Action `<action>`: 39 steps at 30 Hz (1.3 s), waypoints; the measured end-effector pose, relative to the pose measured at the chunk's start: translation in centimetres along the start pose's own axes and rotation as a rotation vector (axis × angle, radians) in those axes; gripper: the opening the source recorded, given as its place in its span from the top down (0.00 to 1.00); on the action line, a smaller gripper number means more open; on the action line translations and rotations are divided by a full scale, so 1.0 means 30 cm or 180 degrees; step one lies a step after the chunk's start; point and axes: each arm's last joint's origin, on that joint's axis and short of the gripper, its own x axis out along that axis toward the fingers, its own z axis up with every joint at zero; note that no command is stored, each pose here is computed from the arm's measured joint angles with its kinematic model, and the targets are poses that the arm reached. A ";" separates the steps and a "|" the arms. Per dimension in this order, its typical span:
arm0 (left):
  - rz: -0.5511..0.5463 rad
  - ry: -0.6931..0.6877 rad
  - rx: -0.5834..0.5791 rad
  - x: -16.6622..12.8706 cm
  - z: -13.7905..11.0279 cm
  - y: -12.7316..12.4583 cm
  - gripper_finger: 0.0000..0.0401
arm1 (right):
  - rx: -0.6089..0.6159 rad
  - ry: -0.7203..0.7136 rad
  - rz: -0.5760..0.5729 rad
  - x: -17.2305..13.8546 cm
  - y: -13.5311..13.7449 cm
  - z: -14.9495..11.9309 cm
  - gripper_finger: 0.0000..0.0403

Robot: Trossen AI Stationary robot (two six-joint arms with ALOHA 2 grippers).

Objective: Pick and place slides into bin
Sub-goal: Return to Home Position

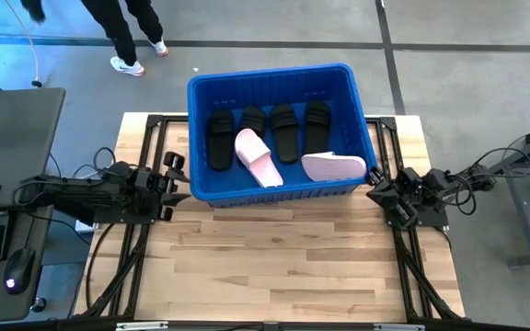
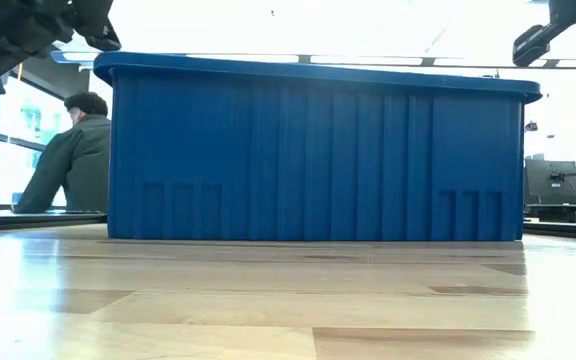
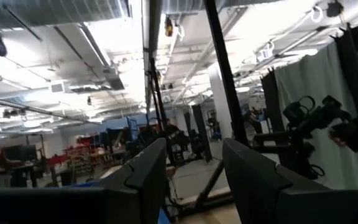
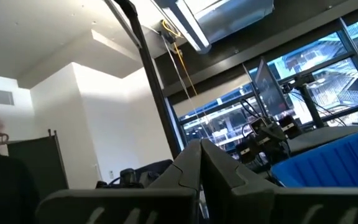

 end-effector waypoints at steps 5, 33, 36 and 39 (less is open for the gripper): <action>-0.0113 0.0168 -0.0038 0.000 -0.018 -0.004 0.63 | -0.0008 0.0098 -0.0033 0.000 -0.003 -0.010 1.00; -0.0536 0.0897 0.0550 -0.017 -0.100 -0.023 0.63 | -0.1168 0.0873 -0.0089 -0.012 -0.027 -0.084 1.00; -0.0577 0.0889 0.0812 -0.018 -0.102 -0.024 0.63 | -0.1199 0.0898 -0.0074 -0.013 -0.027 -0.086 1.00; -0.0596 0.0887 0.0947 -0.019 -0.103 -0.024 0.63 | -0.1335 0.0936 -0.0059 -0.014 -0.028 -0.089 1.00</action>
